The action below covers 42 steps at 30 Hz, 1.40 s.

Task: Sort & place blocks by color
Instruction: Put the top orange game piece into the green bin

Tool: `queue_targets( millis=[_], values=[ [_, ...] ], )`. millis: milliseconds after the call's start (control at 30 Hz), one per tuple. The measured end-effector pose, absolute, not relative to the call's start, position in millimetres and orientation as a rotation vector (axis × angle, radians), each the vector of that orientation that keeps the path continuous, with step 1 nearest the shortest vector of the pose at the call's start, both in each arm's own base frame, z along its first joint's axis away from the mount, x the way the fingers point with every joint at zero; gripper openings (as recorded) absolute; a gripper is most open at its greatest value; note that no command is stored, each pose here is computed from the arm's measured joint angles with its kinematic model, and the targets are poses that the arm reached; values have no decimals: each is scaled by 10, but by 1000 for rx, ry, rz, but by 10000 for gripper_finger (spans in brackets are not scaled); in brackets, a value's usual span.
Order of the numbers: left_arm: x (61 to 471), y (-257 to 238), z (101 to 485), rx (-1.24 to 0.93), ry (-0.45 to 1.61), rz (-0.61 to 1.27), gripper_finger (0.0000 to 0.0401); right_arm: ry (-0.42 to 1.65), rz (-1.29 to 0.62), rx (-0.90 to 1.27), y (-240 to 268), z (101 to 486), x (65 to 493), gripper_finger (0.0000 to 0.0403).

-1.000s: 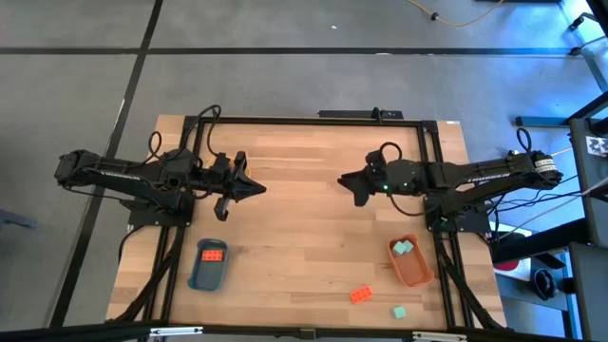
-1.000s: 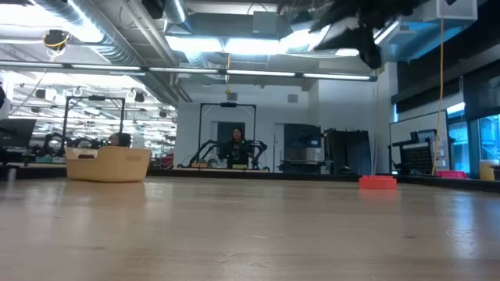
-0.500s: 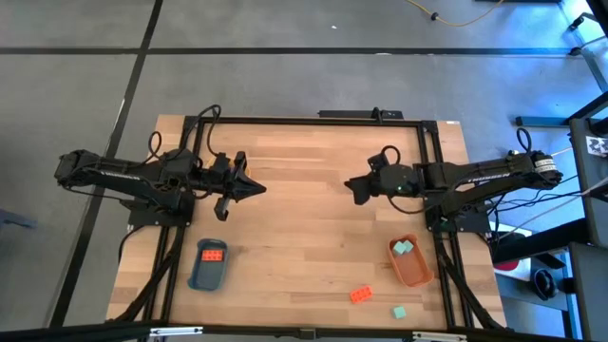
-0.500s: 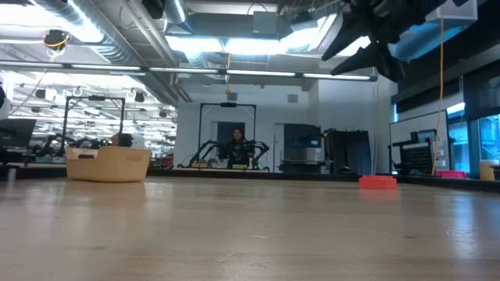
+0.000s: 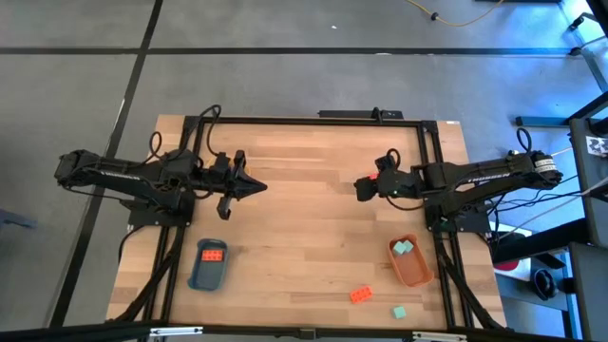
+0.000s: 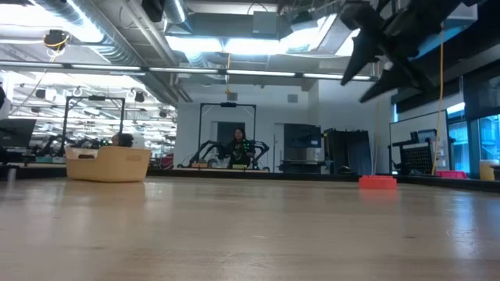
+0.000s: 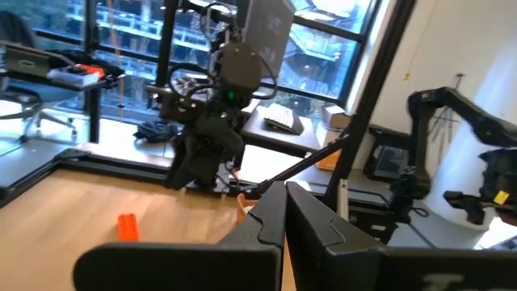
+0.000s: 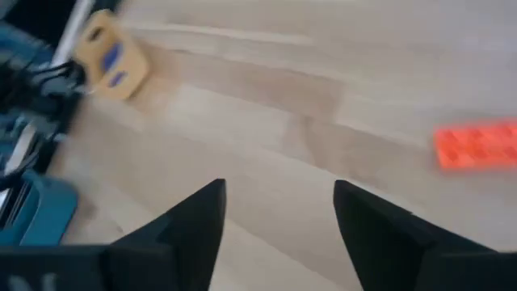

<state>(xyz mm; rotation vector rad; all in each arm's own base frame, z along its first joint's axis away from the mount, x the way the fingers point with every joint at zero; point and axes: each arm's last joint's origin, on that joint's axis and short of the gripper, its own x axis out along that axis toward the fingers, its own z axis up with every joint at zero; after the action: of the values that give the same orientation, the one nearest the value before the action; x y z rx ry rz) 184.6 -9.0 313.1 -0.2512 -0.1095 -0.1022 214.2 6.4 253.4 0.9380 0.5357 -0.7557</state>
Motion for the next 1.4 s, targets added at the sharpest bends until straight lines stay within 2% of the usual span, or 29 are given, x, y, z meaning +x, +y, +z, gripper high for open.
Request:
queue_targets(
  millis=[100,267,400,600,800,933,1100,1400],
  values=[
    [1847,-87,3123,-251,-103,-91,0,549,-835,1041,62,2493,2092,248],
    [1847,-87,3123,-251,-103,-91,0,530,-898,1209,8,2470,2096,249],
    [1847,-87,3124,-251,-103,-92,0,657,-988,1288,-163,2461,2182,248],
    [1847,-87,3124,-250,-104,-92,0,776,-1328,1209,-474,2323,2306,248],
    [1847,-87,3126,-250,-107,-90,0,566,-1646,1458,-679,2052,2362,248],
    [1847,-83,3127,-252,-109,-77,0,543,-1735,1567,-779,1927,2391,248],
    [1847,-76,3133,-254,-117,-54,0,543,-1751,1659,-920,1781,2466,248],
    [1847,-74,3132,-256,-118,-47,0,617,-1786,1715,-984,1616,2506,248]
  ],
)
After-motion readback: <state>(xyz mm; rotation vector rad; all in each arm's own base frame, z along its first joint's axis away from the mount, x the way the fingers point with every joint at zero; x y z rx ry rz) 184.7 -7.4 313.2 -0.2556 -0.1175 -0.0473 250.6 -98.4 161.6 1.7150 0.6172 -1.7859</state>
